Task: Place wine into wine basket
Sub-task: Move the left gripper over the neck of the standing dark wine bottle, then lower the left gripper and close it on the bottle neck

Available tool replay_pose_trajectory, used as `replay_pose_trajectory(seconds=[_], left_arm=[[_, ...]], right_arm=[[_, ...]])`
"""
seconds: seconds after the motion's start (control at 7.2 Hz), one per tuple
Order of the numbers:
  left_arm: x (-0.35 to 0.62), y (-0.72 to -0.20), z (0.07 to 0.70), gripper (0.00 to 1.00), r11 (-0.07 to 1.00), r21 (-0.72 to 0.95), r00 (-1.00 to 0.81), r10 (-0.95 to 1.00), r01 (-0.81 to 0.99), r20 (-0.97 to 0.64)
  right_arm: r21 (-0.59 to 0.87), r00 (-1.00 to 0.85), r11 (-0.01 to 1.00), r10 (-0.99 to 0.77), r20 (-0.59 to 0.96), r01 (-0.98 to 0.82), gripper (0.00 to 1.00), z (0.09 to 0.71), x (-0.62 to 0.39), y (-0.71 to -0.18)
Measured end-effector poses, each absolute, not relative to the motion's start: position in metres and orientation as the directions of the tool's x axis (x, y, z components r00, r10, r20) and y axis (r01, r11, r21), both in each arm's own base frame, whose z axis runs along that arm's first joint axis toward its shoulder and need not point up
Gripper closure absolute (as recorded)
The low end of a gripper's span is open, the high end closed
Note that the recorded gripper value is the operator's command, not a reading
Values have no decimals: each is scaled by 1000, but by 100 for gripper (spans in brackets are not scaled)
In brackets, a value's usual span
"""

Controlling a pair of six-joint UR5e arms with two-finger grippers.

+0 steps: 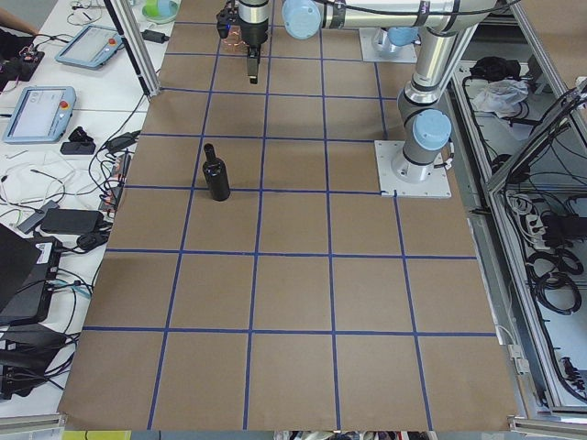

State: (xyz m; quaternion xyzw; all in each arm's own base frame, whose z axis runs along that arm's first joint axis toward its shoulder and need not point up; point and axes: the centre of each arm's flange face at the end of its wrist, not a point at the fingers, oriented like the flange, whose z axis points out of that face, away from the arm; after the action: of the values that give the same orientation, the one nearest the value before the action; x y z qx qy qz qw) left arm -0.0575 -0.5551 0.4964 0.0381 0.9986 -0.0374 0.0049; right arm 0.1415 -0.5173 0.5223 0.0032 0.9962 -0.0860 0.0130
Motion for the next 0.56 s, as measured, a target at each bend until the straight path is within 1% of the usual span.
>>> replay_pose_trajectory(seconds=[0.28, 0.56], left_arm=[[38, -571, 492, 0, 973, -107, -978, 202, 206, -42], [93, -589, 477, 0, 945, -159, -957, 275, 286, -87]], right_arm=[[-167, -1000, 986, 3, -24, 7, 0, 518, 141, -517], [-161, -1000, 987, 5, -23, 8, 0, 516, 141, -517]])
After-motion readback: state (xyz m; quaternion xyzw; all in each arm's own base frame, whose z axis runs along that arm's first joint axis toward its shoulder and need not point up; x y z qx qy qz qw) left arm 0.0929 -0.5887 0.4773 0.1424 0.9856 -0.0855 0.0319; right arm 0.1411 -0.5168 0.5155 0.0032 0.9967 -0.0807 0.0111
